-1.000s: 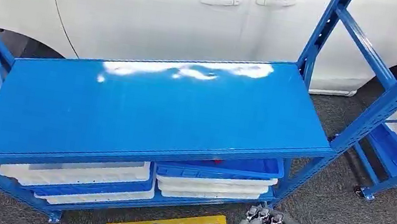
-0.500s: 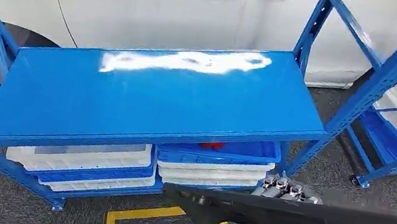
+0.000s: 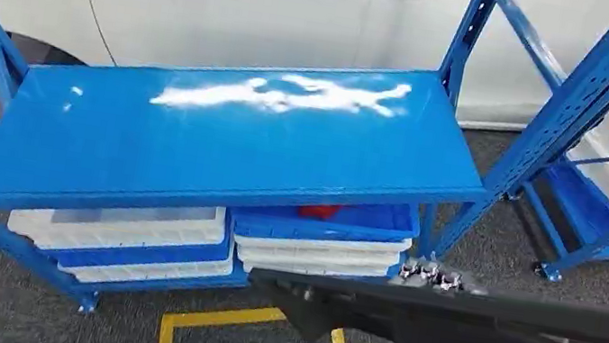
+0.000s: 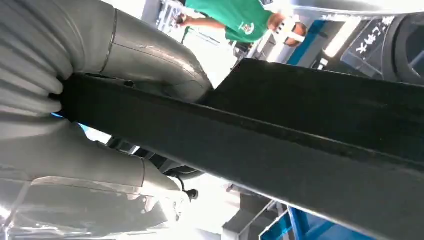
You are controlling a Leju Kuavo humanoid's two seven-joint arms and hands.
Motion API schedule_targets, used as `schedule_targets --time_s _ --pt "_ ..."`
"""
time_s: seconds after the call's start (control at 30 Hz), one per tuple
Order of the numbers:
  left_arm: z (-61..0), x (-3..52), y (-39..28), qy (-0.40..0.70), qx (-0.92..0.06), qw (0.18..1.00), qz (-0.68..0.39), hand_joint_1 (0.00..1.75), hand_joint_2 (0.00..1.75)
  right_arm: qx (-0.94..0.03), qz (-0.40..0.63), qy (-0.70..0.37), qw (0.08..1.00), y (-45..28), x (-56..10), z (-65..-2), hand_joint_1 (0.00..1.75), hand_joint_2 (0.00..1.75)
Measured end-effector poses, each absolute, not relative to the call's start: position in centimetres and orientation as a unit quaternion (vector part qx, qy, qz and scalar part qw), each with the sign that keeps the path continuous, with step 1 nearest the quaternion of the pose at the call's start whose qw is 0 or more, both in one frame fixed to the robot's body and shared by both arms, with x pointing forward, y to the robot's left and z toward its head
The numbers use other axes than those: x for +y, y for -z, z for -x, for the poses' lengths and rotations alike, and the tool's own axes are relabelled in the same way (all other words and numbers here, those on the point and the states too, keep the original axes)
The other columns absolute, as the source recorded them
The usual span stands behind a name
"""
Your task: Take the parts from the cabinet and place them on the table.
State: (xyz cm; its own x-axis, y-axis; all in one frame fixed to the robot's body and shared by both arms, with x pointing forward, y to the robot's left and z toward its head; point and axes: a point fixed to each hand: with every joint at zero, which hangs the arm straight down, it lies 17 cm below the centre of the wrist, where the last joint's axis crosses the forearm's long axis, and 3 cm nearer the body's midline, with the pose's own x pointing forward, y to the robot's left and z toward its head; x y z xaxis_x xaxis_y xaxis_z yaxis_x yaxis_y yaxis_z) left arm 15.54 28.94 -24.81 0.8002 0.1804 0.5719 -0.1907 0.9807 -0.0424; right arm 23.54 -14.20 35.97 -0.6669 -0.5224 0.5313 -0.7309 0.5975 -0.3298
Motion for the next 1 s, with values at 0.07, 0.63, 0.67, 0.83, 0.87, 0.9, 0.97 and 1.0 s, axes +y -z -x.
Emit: schedule_targets --time_s 0.07,0.63,0.67,0.83,0.87,0.9,0.97,1.0 --pt "-15.6 29.0 24.8 -0.094 -0.302 0.948 -0.011 0.00 0.00 -0.873 -0.359 -0.267 0.195 -36.0 -14.1 -23.6 1.75 1.75" --pt "-15.5 28.2 24.9 -0.034 -0.302 0.953 -0.010 0.00 0.00 -0.887 -0.331 -0.251 0.203 -36.0 -13.6 -24.5 1.75 1.75" --pt "-15.5 28.0 24.9 -0.028 -0.301 0.953 -0.009 0.00 0.00 -0.889 -0.328 -0.250 0.201 -36.1 -13.6 -24.4 1.75 1.75" --pt "-16.3 27.8 24.7 -0.017 -0.305 0.952 -0.007 0.00 0.00 -0.890 -0.327 -0.249 0.200 -36.2 -13.5 -24.1 1.75 1.75" --pt "-16.3 27.8 24.7 -0.016 -0.305 0.952 -0.007 0.00 0.00 -0.890 -0.327 -0.249 0.199 -36.2 -13.4 -24.1 1.75 1.75" --pt "-16.4 27.7 24.7 -0.015 -0.306 0.952 -0.006 0.00 0.00 -0.890 -0.327 -0.249 0.198 -36.3 -13.4 -24.0 1.75 1.75" --pt "-17.1 27.8 24.5 -0.011 -0.310 0.951 -0.006 0.00 0.00 -0.890 -0.328 -0.248 0.195 -36.4 -13.4 -23.8 1.75 1.75" --pt "-17.4 27.8 24.4 -0.009 -0.312 0.950 -0.007 0.00 0.00 -0.891 -0.328 -0.248 0.194 -36.5 -13.4 -23.7 1.75 1.75"
